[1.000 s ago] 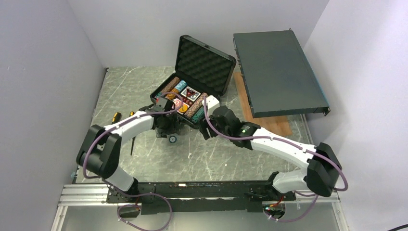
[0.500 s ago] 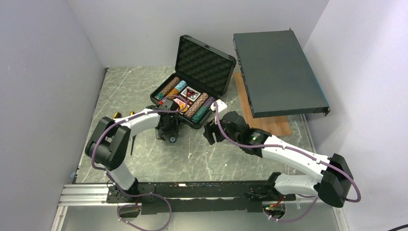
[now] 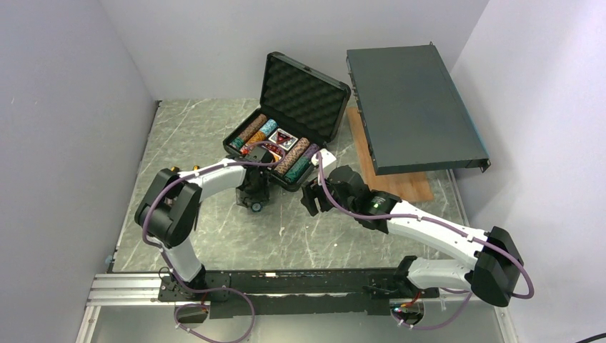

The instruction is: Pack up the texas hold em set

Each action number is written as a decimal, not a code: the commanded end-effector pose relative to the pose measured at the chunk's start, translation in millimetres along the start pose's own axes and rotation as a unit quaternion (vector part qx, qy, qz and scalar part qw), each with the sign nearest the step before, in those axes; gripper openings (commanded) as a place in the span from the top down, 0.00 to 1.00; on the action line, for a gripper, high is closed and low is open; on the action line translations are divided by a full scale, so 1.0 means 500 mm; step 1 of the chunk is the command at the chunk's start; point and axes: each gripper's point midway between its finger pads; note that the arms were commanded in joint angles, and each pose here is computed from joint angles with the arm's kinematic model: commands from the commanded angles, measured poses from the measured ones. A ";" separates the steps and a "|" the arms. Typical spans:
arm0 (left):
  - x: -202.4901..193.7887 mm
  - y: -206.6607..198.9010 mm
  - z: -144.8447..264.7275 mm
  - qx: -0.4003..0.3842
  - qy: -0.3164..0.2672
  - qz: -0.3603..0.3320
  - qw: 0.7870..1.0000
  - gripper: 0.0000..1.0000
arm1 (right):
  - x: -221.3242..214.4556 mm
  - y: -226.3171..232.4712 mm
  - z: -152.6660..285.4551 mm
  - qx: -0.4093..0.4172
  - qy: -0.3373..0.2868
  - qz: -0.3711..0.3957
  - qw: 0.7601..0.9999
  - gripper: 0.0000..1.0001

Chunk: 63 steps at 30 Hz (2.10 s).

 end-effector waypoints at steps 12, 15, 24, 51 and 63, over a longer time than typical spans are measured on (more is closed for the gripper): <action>-0.043 -0.007 -0.029 0.015 0.031 -0.016 0.999 0.54 | 0.029 0.011 0.002 0.011 -0.025 -0.011 1.000 0.29; -0.031 -0.008 -0.012 0.009 0.018 -0.020 1.000 0.60 | 0.026 0.016 -0.002 0.017 -0.021 -0.014 1.000 0.29; 0.015 -0.052 0.095 -0.101 -0.039 -0.002 0.994 0.69 | 0.016 0.044 -0.027 0.050 -0.016 -0.044 0.998 0.28; -0.002 -0.125 0.285 -0.475 -0.043 0.227 0.849 0.66 | 0.027 0.182 -0.129 0.087 -0.056 -0.103 0.989 0.40; -0.006 -0.120 0.280 -0.475 -0.041 0.239 0.846 0.66 | 0.033 0.183 -0.153 0.067 -0.058 -0.096 0.991 0.63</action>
Point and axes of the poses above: each gripper's point midway between its finger pads, its own z axis back along the fingers, its own y axis along the line the jaws close on, x = y × z, and after that the axes turned 5 degrees about -z, right-handed
